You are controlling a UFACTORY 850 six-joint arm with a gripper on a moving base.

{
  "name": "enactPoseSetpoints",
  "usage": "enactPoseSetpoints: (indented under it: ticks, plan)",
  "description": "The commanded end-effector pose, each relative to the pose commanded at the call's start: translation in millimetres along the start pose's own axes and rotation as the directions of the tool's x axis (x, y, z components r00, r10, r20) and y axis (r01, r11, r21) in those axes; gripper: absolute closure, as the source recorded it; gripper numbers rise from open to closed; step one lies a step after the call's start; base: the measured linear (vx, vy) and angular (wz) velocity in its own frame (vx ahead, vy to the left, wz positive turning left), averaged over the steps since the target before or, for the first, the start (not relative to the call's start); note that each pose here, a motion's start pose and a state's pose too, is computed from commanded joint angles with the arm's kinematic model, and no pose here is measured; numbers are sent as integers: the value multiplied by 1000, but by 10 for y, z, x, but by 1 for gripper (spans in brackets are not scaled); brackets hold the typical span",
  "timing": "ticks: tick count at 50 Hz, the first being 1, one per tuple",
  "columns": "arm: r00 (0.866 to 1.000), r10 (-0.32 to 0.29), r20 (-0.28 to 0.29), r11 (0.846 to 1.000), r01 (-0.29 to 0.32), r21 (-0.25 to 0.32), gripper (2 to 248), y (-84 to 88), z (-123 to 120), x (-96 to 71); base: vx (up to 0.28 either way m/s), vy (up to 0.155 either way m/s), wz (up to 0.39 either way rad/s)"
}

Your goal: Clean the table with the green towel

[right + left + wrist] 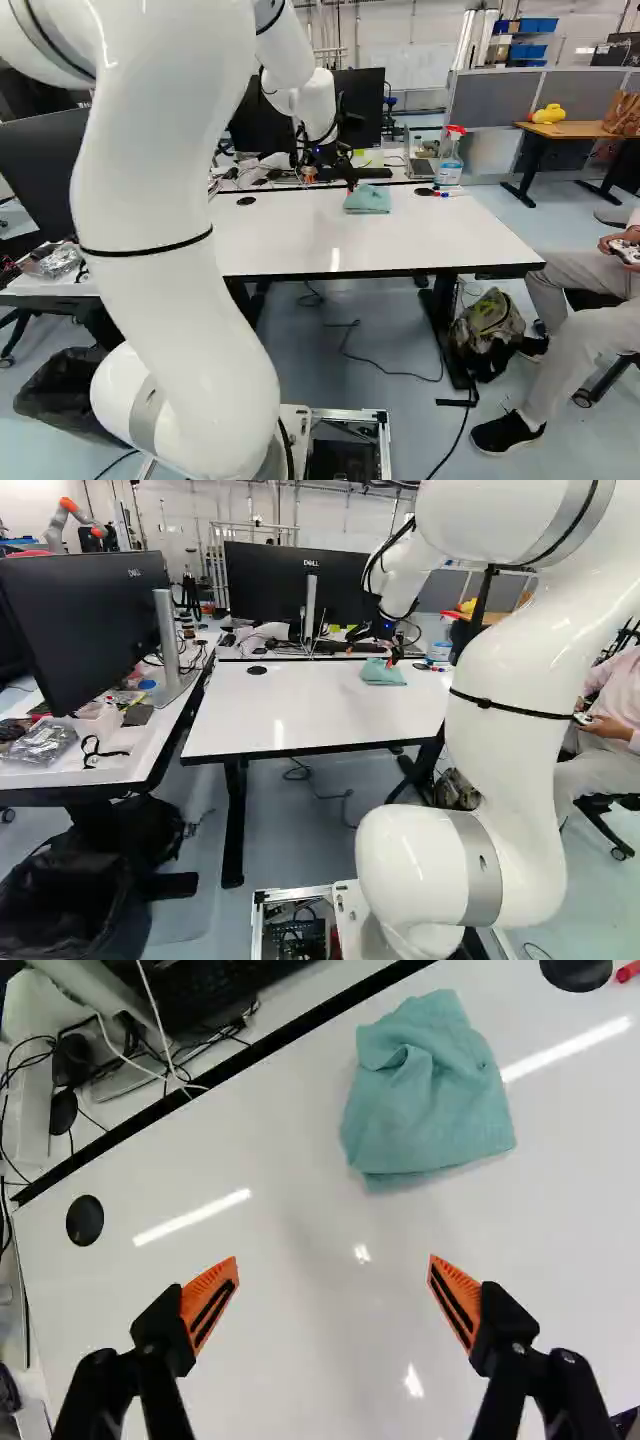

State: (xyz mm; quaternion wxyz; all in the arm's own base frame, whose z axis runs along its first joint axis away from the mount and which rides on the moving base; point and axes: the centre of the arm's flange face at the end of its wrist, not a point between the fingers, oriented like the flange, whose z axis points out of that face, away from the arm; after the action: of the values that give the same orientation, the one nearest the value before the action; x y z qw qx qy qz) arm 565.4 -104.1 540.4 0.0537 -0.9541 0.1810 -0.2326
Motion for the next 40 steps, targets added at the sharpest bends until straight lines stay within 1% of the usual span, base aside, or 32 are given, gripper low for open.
enactPoseSetpoints:
  ticks: [29, 38, 40]
  plan:
    - [997, -69, 28, 997, 68, 31, 3, -360, -143, -440, 0, 0, 0]
    - [996, -88, 35, 995, 87, 40, 3, -440, -200, -590, 0, 0, 0]
    - [996, -88, 35, 995, 87, 40, 3, -440, -199, -590, 0, 0, 0]
